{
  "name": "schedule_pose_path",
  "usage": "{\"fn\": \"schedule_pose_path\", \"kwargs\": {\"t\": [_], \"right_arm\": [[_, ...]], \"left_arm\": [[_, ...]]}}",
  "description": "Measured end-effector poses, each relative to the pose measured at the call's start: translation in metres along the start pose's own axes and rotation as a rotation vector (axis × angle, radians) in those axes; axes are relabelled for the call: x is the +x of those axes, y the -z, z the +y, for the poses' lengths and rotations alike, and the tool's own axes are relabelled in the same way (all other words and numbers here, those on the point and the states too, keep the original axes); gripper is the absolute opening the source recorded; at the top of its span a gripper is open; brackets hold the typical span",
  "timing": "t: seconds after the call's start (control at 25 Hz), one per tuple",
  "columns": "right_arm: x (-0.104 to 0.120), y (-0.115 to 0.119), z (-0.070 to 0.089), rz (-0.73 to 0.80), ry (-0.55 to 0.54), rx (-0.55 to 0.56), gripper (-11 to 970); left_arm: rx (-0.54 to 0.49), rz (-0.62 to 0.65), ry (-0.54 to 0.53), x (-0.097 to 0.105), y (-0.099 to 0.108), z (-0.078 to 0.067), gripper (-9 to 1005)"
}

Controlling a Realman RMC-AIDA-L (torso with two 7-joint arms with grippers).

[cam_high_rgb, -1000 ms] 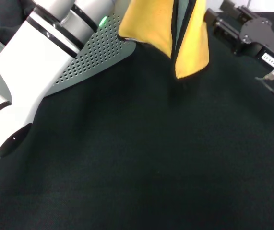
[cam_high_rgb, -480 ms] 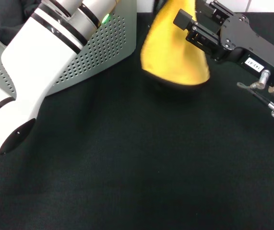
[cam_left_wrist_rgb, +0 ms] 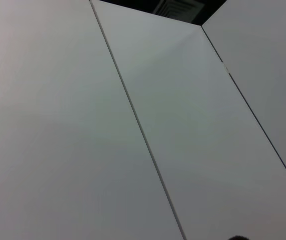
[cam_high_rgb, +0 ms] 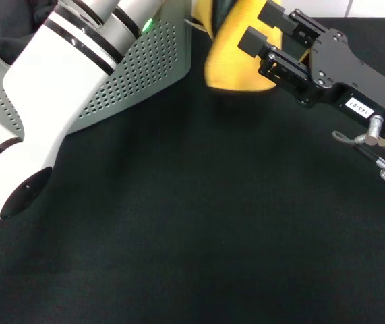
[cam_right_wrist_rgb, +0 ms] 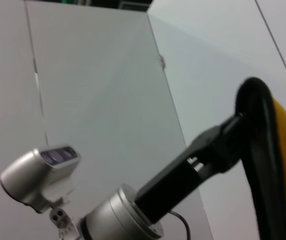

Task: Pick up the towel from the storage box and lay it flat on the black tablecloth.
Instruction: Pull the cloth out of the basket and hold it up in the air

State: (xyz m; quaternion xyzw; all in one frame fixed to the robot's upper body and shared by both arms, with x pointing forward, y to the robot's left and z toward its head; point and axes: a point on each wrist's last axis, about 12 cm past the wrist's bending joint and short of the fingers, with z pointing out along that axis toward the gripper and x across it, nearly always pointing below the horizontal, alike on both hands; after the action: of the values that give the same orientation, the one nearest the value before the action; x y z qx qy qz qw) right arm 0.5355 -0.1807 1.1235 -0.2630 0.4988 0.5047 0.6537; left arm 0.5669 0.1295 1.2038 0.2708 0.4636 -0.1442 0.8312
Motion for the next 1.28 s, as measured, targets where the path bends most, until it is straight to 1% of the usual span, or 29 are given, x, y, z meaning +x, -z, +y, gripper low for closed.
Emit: {"fn": "schedule_pose_path", "kwargs": {"t": [0.08, 0.16, 0.32, 0.8, 1.28], "right_arm": [[0.0, 0.001, 0.001, -0.005, 0.006, 0.001, 631], [0.001, 0.002, -0.003, 0.003, 0.008, 0.031, 631], [0.004, 0.001, -0.012, 0.035, 0.004, 0.086, 631], [0.003, 0.003, -0.024, 0.049, 0.014, 0.159, 630], [0.003, 0.013, -0.038, 0.074, 0.01, 0.274, 631]], "left_arm": [[-0.002, -0.001, 0.0, 0.0, 0.0, 0.001, 15], [-0.001, -0.005, 0.001, -0.001, 0.0, 0.0, 16], [0.018, -0.02, 0.007, -0.003, -0.001, -0.006, 16], [0.053, -0.035, 0.017, -0.006, -0.002, -0.016, 16], [0.053, -0.048, 0.015, -0.008, -0.002, -0.016, 17]]}}
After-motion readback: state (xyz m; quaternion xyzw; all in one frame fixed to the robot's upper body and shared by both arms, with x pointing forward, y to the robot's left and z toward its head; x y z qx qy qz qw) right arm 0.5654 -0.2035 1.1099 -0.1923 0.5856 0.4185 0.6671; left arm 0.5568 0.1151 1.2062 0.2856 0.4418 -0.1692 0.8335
